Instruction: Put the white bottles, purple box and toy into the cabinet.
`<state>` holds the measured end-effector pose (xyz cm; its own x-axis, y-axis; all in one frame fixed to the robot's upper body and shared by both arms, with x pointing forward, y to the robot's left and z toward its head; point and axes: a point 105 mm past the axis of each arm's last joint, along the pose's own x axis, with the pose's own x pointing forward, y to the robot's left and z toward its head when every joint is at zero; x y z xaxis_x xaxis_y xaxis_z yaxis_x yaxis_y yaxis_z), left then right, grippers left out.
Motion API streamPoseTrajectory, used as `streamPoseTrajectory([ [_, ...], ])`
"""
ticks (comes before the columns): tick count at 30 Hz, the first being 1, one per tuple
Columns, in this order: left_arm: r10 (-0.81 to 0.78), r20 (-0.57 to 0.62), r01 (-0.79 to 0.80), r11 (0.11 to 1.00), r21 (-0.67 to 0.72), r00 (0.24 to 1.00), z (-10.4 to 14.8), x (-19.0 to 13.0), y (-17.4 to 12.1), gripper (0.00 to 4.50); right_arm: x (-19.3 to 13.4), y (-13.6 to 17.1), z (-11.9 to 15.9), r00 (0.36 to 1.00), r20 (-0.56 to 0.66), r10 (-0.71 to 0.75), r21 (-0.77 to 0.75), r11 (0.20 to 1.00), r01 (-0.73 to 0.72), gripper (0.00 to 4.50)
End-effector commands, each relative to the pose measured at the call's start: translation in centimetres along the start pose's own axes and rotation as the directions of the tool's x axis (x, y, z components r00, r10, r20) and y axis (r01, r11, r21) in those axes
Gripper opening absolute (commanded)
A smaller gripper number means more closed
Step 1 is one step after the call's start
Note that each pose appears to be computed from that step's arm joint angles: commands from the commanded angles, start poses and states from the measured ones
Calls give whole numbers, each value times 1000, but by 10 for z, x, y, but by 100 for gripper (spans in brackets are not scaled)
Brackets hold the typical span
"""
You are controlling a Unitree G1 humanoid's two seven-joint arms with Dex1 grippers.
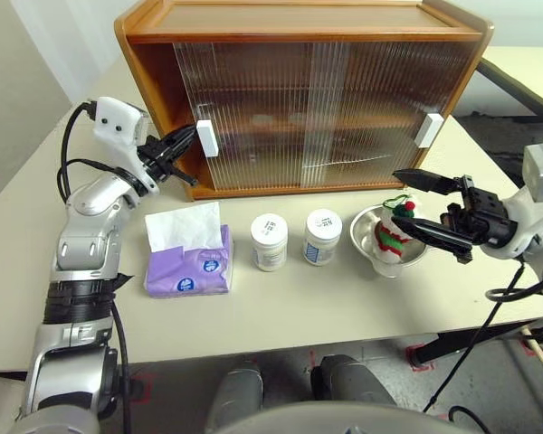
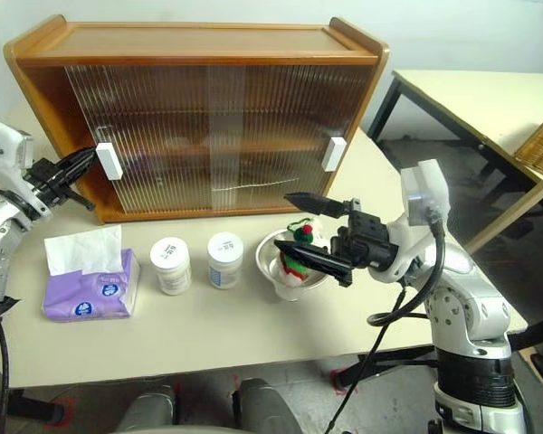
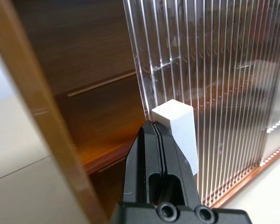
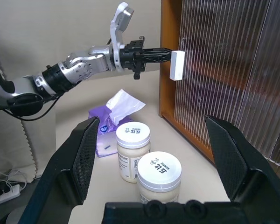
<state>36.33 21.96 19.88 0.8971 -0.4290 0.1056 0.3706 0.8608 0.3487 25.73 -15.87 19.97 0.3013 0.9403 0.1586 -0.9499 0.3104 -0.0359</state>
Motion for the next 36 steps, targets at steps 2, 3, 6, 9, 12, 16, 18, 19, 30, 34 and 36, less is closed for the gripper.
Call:
streamPoseTrajectory([
  [2, -42, 2, 42, 999, -16, 999, -2, 12, -14, 4, 8, 2, 14, 1000, 13, 16, -34, 999, -15, 450],
  [3, -47, 5, 47, 999, -20, 999, -2, 14, -17, 4, 8, 1, 14, 1000, 14, 14, -34, 999, -14, 450],
  [6, -69, 11, 70, 997, -29, 998, -3, 20, -24, 4, 5, -3, 16, 1000, 13, 9, -36, 999, -9, 450],
  [9, -82, 21, 82, 996, -33, 996, -1, 26, -29, 4, 0, -5, 15, 1000, 2, 3, -39, 999, -3, 450],
  [12, -96, 29, 97, 995, -37, 995, 0, 30, -33, 4, -5, -5, 16, 1000, -3, -7, -47, 999, 6, 450],
  [16, -125, 32, 126, 992, -14, 992, 2, 36, -41, 4, -10, -4, 15, 1000, -5, -15, -49, 999, 15, 450],
  [18, -142, 37, 143, 990, -11, 989, 3, 40, -46, 4, -12, -4, 14, 1000, -6, -21, -50, 999, 20, 450],
  [19, -148, 39, 149, 989, -11, 988, 3, 42, -48, 4, -13, -4, 13, 1000, -6, -23, -51, 998, 22, 450],
  [30, -188, 65, 190, 981, -26, 980, 7, 59, -62, 4, -28, -2, 6, 999, -2, -44, -51, 998, 44, 450],
  [34, -206, 77, 209, 977, -30, 975, 9, 66, -68, 4, -35, -1, 7, 998, 5, -57, -50, 997, 57, 450],
  [36, -213, 81, 216, 976, -32, 974, 9, 69, -70, 4, -37, -1, 7, 998, 9, -62, -50, 997, 63, 450],
])
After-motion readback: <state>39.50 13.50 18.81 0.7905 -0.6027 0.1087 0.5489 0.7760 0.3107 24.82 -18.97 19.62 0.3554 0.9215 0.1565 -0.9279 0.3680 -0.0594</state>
